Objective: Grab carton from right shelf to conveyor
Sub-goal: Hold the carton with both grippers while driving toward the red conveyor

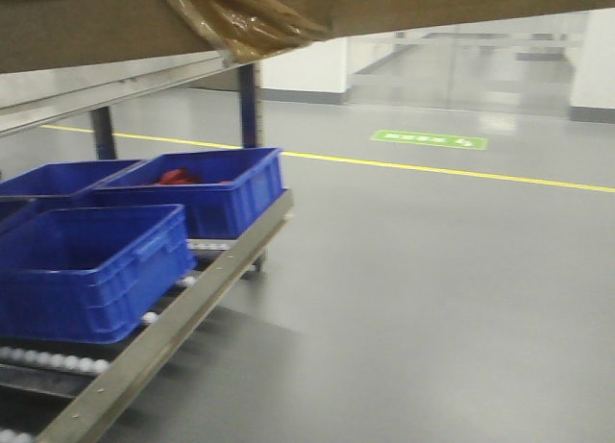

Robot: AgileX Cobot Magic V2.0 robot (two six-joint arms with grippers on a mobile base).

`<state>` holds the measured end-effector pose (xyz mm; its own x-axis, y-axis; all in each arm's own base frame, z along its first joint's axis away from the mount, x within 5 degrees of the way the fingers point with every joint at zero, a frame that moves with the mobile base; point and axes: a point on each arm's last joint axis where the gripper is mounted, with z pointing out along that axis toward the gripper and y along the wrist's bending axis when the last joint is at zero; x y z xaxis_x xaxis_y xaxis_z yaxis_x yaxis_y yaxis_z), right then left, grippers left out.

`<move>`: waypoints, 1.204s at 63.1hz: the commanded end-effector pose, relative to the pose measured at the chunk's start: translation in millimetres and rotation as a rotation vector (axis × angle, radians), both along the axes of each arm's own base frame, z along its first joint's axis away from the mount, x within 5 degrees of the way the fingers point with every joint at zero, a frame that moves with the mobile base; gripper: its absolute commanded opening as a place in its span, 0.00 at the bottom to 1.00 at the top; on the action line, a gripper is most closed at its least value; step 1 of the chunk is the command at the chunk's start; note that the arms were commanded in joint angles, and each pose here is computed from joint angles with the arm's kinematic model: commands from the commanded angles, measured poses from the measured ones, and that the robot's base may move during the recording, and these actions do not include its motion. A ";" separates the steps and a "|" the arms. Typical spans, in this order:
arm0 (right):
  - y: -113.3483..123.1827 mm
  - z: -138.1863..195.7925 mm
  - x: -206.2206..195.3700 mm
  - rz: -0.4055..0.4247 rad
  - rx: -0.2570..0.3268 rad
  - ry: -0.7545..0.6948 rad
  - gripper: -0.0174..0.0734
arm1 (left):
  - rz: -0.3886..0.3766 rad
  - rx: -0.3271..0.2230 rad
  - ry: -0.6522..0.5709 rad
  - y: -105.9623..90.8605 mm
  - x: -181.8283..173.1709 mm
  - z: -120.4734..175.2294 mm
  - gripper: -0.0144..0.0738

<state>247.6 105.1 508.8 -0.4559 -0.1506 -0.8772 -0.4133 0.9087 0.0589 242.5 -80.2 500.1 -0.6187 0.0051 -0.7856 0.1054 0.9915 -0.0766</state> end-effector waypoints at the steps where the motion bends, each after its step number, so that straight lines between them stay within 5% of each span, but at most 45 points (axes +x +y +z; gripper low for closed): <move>1: -3.7 10.4 -0.9 -0.019 0.017 -0.088 0.12 | -0.017 -0.014 -0.030 -0.2 -5.7 6.3 0.15; 76: -3.7 10.4 -0.9 -0.019 0.017 -0.088 0.12 | -0.017 -0.014 -0.030 -0.2 -5.7 6.3 0.15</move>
<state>247.6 105.1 508.8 -0.4559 -0.1506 -0.8772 -0.4133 0.9087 0.0589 242.5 -80.2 500.1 -0.6187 0.0051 -0.7856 0.1054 0.9915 -0.0766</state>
